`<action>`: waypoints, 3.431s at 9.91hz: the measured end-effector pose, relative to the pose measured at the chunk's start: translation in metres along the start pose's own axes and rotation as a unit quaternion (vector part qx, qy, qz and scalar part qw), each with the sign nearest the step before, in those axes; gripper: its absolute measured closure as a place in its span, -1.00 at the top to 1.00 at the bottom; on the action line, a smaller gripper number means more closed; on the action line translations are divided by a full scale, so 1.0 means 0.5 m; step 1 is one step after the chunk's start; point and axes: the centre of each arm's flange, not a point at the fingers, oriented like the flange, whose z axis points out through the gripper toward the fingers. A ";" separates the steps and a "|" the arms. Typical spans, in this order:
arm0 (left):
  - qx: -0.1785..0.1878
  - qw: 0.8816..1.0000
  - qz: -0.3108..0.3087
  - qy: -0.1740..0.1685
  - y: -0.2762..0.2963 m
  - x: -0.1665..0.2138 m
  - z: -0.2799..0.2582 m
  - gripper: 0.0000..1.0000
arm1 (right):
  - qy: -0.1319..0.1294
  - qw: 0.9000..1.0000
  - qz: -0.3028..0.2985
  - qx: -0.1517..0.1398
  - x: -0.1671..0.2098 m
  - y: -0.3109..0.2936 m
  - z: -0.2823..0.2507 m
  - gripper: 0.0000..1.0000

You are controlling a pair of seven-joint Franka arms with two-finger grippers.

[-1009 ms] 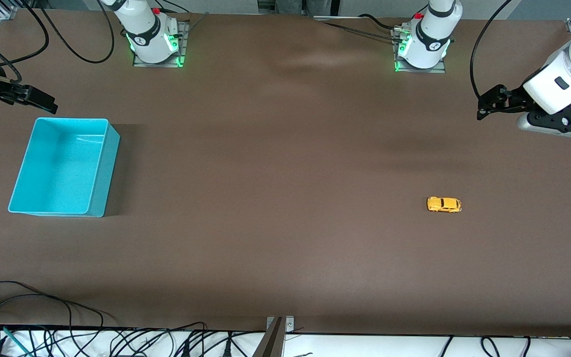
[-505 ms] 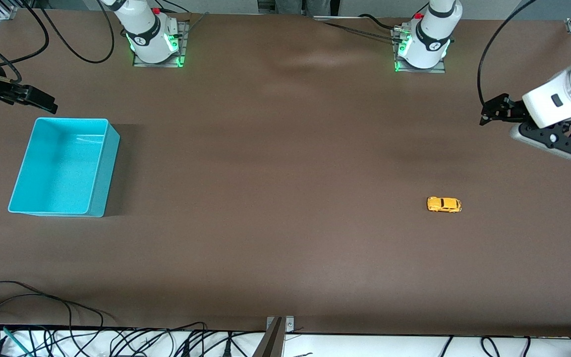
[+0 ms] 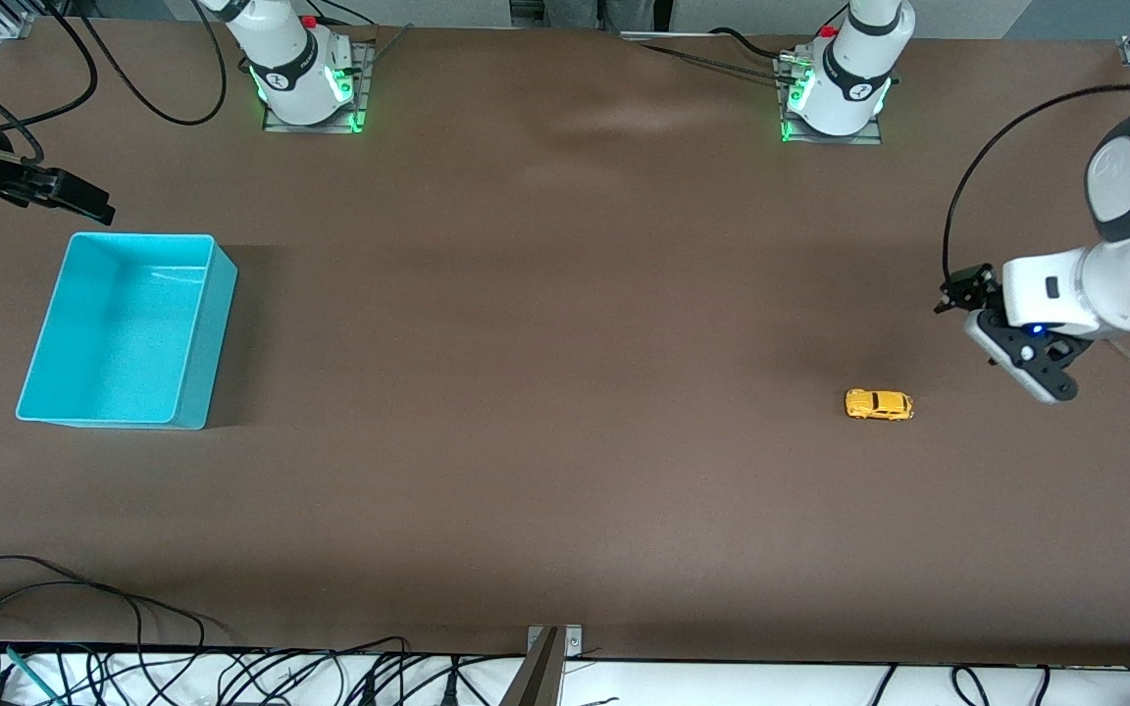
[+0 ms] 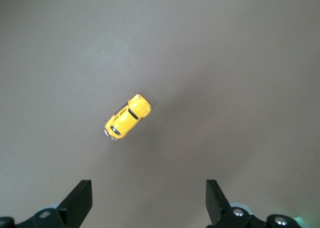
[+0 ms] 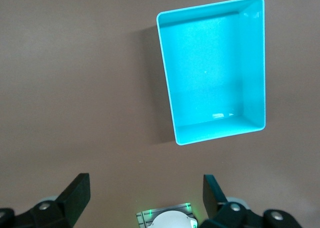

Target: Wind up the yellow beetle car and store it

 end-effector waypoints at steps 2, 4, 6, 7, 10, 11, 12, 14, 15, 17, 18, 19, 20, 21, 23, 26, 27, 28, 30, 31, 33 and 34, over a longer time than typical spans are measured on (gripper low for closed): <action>0.014 0.998 0.065 -0.002 -0.012 0.008 0.080 1.00 | 0.000 1.000 0.000 0.000 0.000 0.000 0.000 1.00; 0.032 0.991 0.130 -0.002 -0.010 0.005 0.163 1.00 | 0.000 1.000 0.000 0.000 0.000 0.000 0.000 1.00; 0.046 0.978 0.202 -0.024 -0.007 0.002 0.258 1.00 | 0.000 1.000 0.000 0.000 0.000 0.000 0.000 1.00; 0.050 0.970 0.235 -0.040 -0.009 0.006 0.301 1.00 | 0.000 1.000 0.000 0.000 0.000 0.000 0.000 1.00; 0.054 0.948 0.309 -0.047 -0.028 0.022 0.418 1.00 | -0.001 1.000 0.000 0.000 0.000 0.000 0.001 1.00; 0.061 0.939 0.336 -0.040 -0.039 0.022 0.442 1.00 | -0.001 1.000 0.000 0.000 0.000 0.000 0.001 1.00; 0.068 0.931 0.357 -0.035 -0.054 0.016 0.460 1.00 | -0.001 1.000 0.000 0.000 0.000 0.000 0.001 1.00; 0.068 0.926 0.370 -0.031 -0.070 0.003 0.485 1.00 | -0.001 1.000 0.000 0.000 0.000 0.000 0.001 1.00; 0.071 0.925 0.373 -0.030 -0.071 0.004 0.490 1.00 | -0.001 1.000 0.000 0.000 0.000 0.000 0.001 1.00; 0.067 0.924 0.374 -0.029 -0.069 0.006 0.503 0.67 | -0.001 1.000 0.000 0.000 0.000 0.000 0.001 1.00; 0.067 0.924 0.375 -0.029 -0.068 0.007 0.506 0.43 | -0.001 1.000 0.000 0.000 0.000 0.000 0.001 1.00; 0.068 0.924 0.375 -0.029 -0.070 0.008 0.503 0.04 | -0.001 1.000 0.000 0.000 0.000 0.000 0.001 1.00; 0.070 0.924 0.375 -0.028 -0.071 0.009 0.501 -0.09 | -0.001 1.000 0.000 0.000 0.000 0.000 0.001 1.00; 0.070 0.924 0.375 -0.028 -0.071 0.010 0.500 -0.09 | -0.001 1.000 0.000 0.000 0.000 0.000 0.001 1.00; 0.070 0.924 0.376 -0.028 -0.070 0.012 0.500 -0.09 | -0.001 1.000 0.000 0.000 0.000 0.000 0.001 1.00; 0.068 0.926 0.371 -0.028 -0.078 0.002 0.502 -0.09 | -0.001 1.000 0.000 0.000 0.000 0.000 0.001 1.00; 0.068 0.927 0.367 -0.028 -0.085 -0.007 0.502 -0.09 | -0.001 1.000 0.000 0.000 0.000 0.000 0.001 1.00; 0.068 0.930 0.361 -0.028 -0.096 -0.019 0.502 -0.09 | -0.001 1.000 0.000 0.000 0.000 0.000 0.001 1.00; 0.067 0.931 0.357 -0.027 -0.134 -0.065 0.499 -0.09 | -0.001 1.000 0.000 0.000 0.001 0.000 0.001 1.00; 0.066 0.929 0.363 -0.027 -0.161 -0.095 0.498 -0.09 | -0.001 1.000 0.000 0.000 0.001 0.000 0.002 1.00; 0.067 0.929 0.363 -0.025 -0.216 -0.157 0.493 -0.09 | -0.001 1.000 0.000 0.000 0.001 0.001 0.002 1.00; 0.068 0.929 0.362 -0.025 -0.236 -0.182 0.492 -0.09 | -0.001 1.000 0.000 0.000 0.001 0.001 0.002 1.00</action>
